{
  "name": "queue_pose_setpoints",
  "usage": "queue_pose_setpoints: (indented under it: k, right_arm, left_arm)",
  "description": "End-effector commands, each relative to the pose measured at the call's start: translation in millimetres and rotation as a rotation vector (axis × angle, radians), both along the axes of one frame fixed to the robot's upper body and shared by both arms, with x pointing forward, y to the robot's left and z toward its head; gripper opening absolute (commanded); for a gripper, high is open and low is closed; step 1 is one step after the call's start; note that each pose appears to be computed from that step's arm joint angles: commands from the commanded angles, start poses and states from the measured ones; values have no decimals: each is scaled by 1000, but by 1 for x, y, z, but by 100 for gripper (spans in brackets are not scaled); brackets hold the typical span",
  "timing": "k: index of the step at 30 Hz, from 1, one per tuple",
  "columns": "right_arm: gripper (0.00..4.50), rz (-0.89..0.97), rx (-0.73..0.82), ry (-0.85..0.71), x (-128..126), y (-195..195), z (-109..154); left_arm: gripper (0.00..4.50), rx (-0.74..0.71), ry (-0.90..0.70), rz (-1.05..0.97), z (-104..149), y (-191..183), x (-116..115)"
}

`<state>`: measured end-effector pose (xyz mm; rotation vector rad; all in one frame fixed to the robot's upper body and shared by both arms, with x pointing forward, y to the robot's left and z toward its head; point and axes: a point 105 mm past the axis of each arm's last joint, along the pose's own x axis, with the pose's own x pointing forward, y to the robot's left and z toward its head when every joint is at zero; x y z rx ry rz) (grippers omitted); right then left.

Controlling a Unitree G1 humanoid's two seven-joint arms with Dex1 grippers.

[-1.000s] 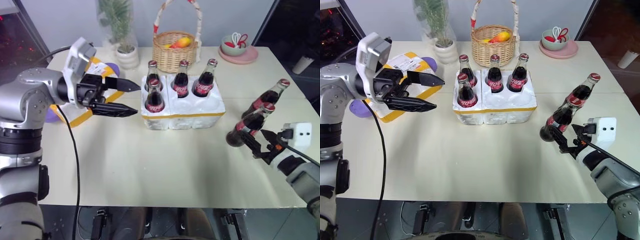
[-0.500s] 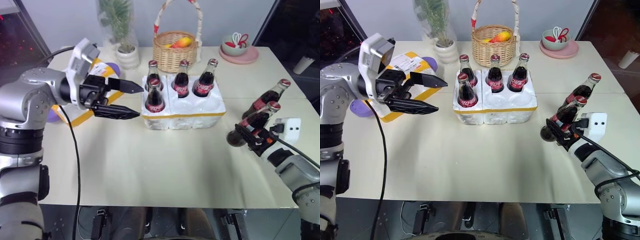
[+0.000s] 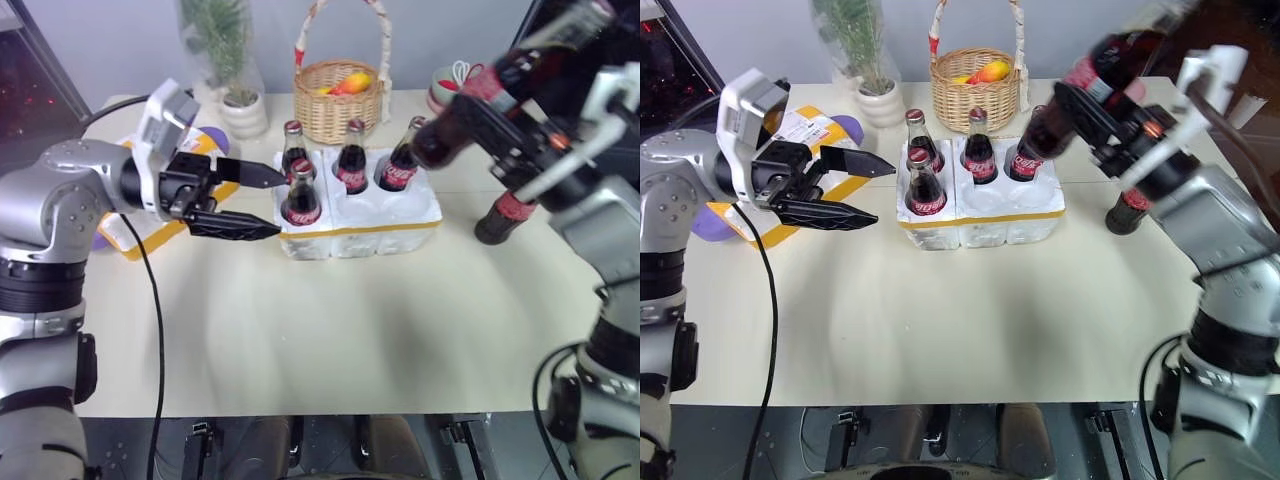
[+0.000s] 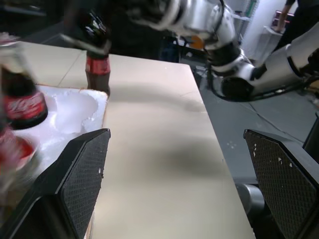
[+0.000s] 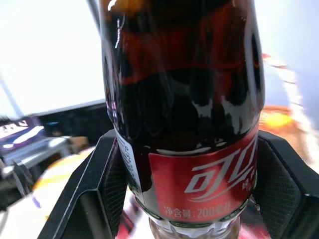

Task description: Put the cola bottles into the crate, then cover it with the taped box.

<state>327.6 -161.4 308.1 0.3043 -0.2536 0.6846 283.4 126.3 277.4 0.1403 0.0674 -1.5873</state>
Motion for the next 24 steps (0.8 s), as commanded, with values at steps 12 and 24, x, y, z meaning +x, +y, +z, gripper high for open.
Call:
queue_pose_setpoints:
  k: [12,24]
  right_arm:
    - [277,126,-237,82,21,54,-57]
    - [277,75,-484,160,46,66,-118]
  left_arm:
    - [450,-23,-71,34,13,5,-9]
    - [450,-17,-70,30,13,4,-11]
